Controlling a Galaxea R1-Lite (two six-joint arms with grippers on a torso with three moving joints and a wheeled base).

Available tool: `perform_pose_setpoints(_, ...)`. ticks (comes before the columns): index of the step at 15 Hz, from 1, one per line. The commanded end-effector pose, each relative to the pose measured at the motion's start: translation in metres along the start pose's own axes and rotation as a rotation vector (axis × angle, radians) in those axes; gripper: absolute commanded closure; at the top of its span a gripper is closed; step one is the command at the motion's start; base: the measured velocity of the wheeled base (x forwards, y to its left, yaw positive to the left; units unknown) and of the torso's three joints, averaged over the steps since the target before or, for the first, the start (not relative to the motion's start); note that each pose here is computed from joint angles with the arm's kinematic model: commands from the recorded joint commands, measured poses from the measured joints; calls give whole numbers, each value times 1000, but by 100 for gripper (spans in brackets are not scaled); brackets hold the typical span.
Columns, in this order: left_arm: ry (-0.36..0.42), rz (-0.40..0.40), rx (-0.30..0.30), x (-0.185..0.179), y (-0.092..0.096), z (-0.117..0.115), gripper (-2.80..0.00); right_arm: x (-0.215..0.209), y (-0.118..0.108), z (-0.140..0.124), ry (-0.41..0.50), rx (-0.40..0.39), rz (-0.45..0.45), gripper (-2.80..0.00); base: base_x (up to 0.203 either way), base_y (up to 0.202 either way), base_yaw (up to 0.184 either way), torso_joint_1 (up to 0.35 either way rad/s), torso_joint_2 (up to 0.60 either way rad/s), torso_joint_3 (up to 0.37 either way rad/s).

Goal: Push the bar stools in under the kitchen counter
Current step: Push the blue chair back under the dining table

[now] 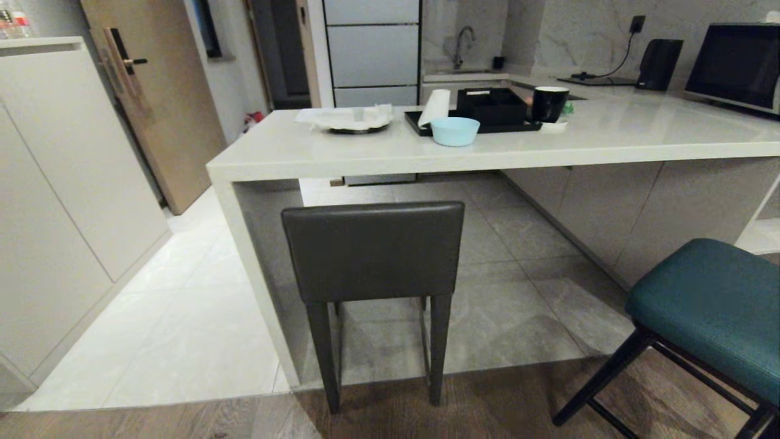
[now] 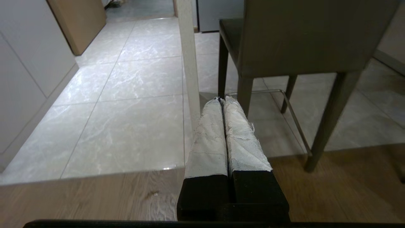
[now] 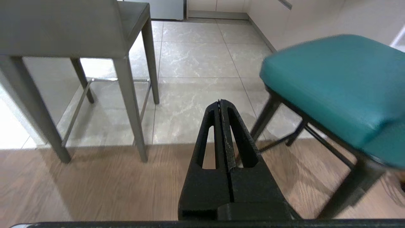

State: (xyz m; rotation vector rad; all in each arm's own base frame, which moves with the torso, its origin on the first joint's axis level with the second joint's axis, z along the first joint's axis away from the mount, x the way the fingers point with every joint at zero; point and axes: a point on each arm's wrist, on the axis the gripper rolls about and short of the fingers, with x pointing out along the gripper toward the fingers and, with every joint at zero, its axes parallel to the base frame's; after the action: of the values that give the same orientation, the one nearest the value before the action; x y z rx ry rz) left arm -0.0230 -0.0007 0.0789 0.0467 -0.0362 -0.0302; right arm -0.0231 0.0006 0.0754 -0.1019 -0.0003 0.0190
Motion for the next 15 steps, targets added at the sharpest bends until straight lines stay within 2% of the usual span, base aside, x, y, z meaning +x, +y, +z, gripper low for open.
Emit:
perform_pose_setpoints(1, 17, 0, -1, 1, 0, -5, 0, 0, 0, 0, 4, -1, 1, 0, -198, 0, -1, 1, 6, 2)
perform_pose_setpoints(4, 17, 1, -5, 1, 0, -5, 0, 0, 0, 0, 3, -1, 0, 0, -159, 0, -5, -2, 0, 1)
perform_pose_setpoints(12, 14, 1, -10, 1, 0, -5, 0, 0, 0, 0, 3, -1, 1, 0, 0, 0, 0, 0, 0, 0)
perform_pose_setpoints(15, 14, 1, -10, 1, 0, -5, 0, 0, 0, 0, 2, 2, 1, 0, 3, -137, -1, 3, -1, 2)
